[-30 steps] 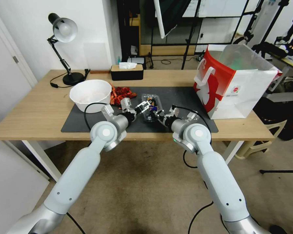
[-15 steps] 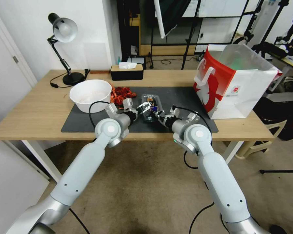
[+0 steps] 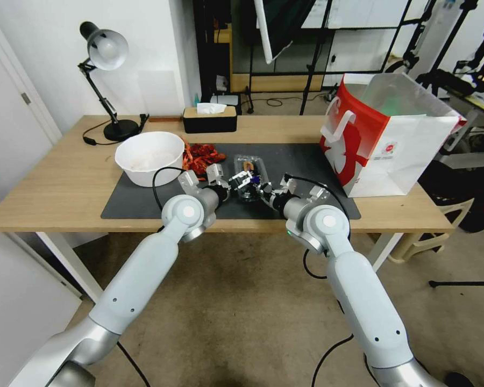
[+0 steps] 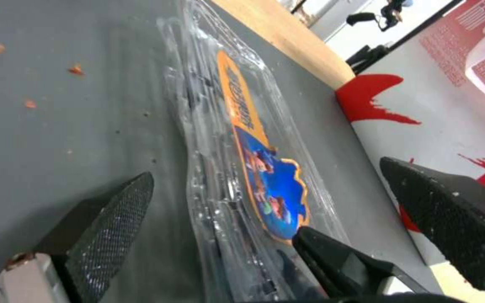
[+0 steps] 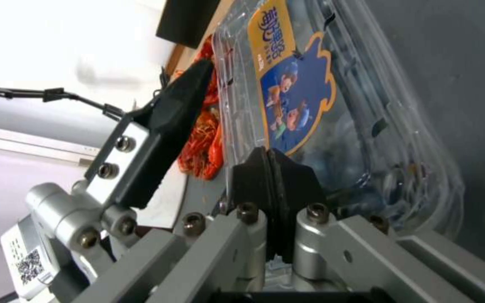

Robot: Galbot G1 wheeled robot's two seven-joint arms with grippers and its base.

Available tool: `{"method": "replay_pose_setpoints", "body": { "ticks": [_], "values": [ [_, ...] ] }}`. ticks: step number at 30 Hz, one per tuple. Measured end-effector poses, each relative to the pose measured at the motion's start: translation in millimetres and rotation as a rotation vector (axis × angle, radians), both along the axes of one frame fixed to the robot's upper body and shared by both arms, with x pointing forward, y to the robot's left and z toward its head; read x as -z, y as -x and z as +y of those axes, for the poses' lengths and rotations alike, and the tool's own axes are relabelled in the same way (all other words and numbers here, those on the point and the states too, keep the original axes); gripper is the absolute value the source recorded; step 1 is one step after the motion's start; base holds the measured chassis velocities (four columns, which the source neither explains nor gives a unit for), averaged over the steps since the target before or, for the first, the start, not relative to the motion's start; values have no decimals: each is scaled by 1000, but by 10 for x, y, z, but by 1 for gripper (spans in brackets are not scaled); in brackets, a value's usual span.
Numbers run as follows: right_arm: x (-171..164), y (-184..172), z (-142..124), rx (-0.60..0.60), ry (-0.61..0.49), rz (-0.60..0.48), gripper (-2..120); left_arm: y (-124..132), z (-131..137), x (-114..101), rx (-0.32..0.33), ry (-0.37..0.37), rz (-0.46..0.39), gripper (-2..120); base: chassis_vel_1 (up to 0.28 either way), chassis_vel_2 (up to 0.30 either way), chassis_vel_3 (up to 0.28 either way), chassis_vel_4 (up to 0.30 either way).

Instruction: Close the takeout container lid, then place the container into the takeout bag.

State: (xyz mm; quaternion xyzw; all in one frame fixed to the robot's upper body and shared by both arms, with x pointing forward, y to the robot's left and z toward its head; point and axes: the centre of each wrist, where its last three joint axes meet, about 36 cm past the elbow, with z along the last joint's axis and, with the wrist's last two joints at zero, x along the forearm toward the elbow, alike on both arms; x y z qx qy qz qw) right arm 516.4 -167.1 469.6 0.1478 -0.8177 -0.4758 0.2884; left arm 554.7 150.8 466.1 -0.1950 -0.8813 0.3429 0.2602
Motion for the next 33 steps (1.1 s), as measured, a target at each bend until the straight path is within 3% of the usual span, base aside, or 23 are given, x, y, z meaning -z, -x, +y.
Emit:
{"method": "replay_pose_setpoints", "body": {
  "ticks": [6,17,21,22,23,25,29,33],
  "values": [
    [16,11,-12,0,2,3,0,-21,-27,10,4,-9,13,89,0,0,0,0],
    [0,42,20,-9,3,-4,0,-49,7,30,-31,-10,35,44,0,0,0,0],
    [-3,48,23,-10,3,-5,0,-51,11,33,-33,-9,36,38,0,0,0,0],
    [-5,52,24,-11,3,-6,0,-51,11,35,-34,-9,37,28,0,0,0,0],
    [-5,52,24,-11,3,-6,0,-51,11,35,-34,-9,37,28,0,0,0,0],
    [-1,64,20,-11,5,-6,0,-52,9,38,-35,-6,38,15,0,0,0,0],
    [7,81,2,-9,7,-5,0,-53,8,41,-37,-3,40,2,0,0,0,0],
    [-6,124,-30,-5,7,-10,0,-73,20,49,-41,1,45,0,0,0,0,0]
  ]
}}
